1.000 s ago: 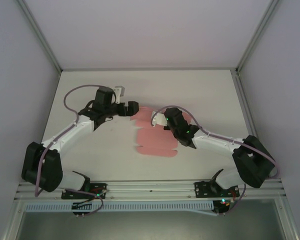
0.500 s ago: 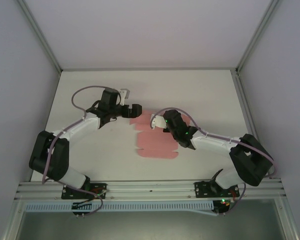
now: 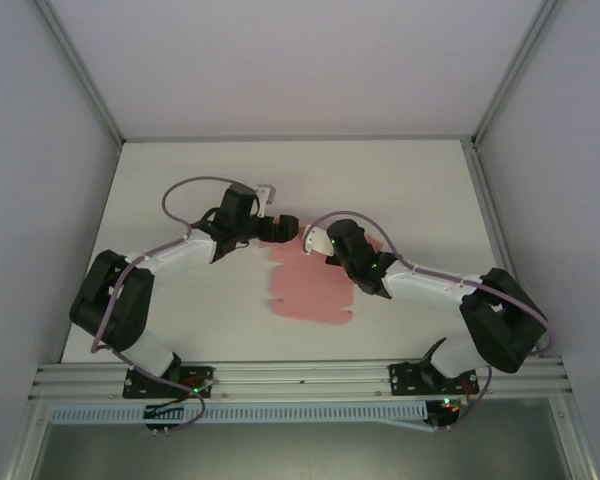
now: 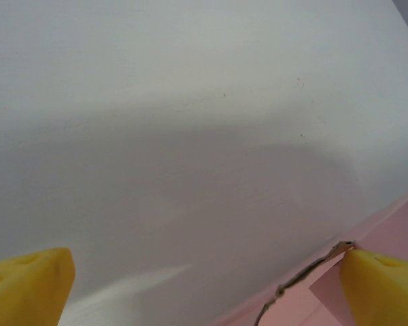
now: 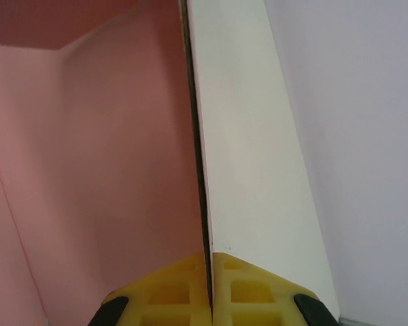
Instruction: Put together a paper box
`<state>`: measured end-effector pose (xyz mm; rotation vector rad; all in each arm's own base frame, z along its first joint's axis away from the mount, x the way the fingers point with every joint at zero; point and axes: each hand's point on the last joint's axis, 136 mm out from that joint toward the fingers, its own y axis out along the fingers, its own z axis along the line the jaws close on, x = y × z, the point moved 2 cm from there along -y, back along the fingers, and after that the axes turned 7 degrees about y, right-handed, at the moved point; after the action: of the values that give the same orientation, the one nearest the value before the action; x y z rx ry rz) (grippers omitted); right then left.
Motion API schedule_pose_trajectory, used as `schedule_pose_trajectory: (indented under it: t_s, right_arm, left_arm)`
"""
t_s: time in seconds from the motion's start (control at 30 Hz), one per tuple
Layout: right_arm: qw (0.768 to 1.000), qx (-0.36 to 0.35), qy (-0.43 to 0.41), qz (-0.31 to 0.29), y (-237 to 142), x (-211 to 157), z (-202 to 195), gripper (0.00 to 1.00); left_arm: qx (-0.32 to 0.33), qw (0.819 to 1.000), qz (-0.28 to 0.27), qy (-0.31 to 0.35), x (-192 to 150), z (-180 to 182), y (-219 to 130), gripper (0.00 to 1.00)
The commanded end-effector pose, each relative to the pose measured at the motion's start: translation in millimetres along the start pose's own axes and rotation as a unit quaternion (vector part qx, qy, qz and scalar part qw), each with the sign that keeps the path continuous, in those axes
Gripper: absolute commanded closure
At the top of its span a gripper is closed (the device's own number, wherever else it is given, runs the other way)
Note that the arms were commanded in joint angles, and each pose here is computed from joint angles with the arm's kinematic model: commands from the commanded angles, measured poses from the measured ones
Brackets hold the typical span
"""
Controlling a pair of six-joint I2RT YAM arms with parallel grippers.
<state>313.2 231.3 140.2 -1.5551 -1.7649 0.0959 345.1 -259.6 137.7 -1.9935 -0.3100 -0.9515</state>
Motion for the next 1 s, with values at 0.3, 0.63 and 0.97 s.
schedule_pose_trajectory:
  t_s: [0.3,0.63,0.97]
  right_arm:
    - [0.993,0.002,0.088,-0.078,-25.7,29.6,-17.4,1.0]
    - [0.991,-0.016,0.114,-0.074,-30.8,12.4,-30.8,1.0]
    - [0.986,-0.016,0.128,-0.101,-41.0,17.4,-37.9,1.0]
  left_arm:
    - [0.013,0.993,-0.115,-0.029,25.2,-17.4,-28.8,0.0]
    - [0.022,0.989,-0.143,-0.028,5.0,-3.8,-99.2,0.0]
    - [0.148,0.977,-0.107,-0.111,-40.9,71.0,-127.9,0.0]
